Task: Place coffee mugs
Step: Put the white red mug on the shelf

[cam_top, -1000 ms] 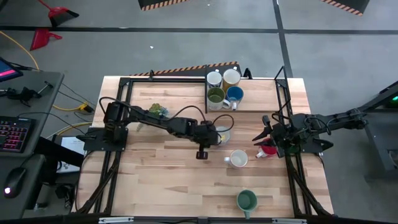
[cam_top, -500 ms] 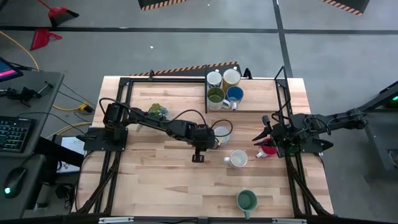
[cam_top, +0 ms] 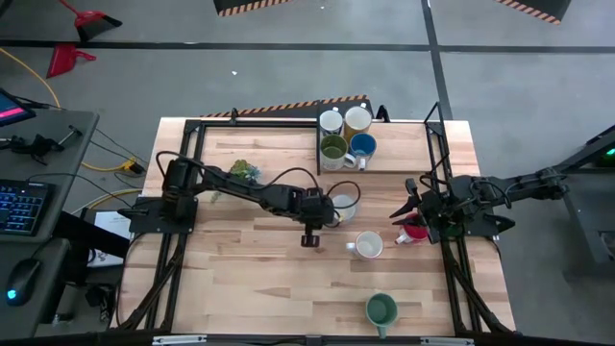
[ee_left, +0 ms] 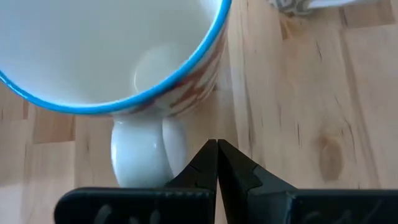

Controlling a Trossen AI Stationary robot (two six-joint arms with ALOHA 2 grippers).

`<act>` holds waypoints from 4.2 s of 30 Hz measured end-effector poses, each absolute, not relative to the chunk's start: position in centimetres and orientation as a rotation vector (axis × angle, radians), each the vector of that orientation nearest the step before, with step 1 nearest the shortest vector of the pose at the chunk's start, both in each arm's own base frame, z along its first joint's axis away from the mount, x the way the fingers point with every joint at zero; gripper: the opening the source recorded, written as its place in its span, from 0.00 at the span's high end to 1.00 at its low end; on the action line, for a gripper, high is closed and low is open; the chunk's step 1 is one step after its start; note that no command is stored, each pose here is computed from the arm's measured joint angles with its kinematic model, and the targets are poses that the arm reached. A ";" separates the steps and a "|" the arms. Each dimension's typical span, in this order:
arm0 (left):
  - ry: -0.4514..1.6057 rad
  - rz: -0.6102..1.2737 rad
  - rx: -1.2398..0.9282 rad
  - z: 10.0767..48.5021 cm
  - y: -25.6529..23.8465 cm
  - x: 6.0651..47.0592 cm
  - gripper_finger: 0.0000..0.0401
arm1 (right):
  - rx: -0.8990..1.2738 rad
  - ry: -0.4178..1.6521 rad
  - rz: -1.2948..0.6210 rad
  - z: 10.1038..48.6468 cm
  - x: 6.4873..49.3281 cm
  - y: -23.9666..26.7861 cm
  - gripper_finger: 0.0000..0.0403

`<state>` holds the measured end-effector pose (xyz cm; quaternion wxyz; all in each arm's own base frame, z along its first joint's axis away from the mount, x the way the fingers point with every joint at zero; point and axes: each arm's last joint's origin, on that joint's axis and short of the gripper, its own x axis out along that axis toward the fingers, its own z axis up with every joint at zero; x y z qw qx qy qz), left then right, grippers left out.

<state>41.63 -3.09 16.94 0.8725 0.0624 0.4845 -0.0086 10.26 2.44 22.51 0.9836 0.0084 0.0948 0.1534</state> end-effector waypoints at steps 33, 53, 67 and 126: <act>0.855 0.037 0.196 17.5 -1.0 43.2 1.00 | 0.017 0.191 0.309 22.5 10.3 2.4 0.84; 0.706 0.064 0.253 18.6 0.5 44.2 1.00 | 0.017 0.191 0.308 22.5 10.3 2.4 0.84; 0.608 0.062 0.325 19.6 0.5 44.7 1.00 | 0.011 0.190 0.309 22.5 10.3 2.4 0.84; 0.302 -0.049 -0.053 15.0 -3.0 19.3 1.00 | 0.083 0.759 -0.365 27.5 16.5 -1.9 0.84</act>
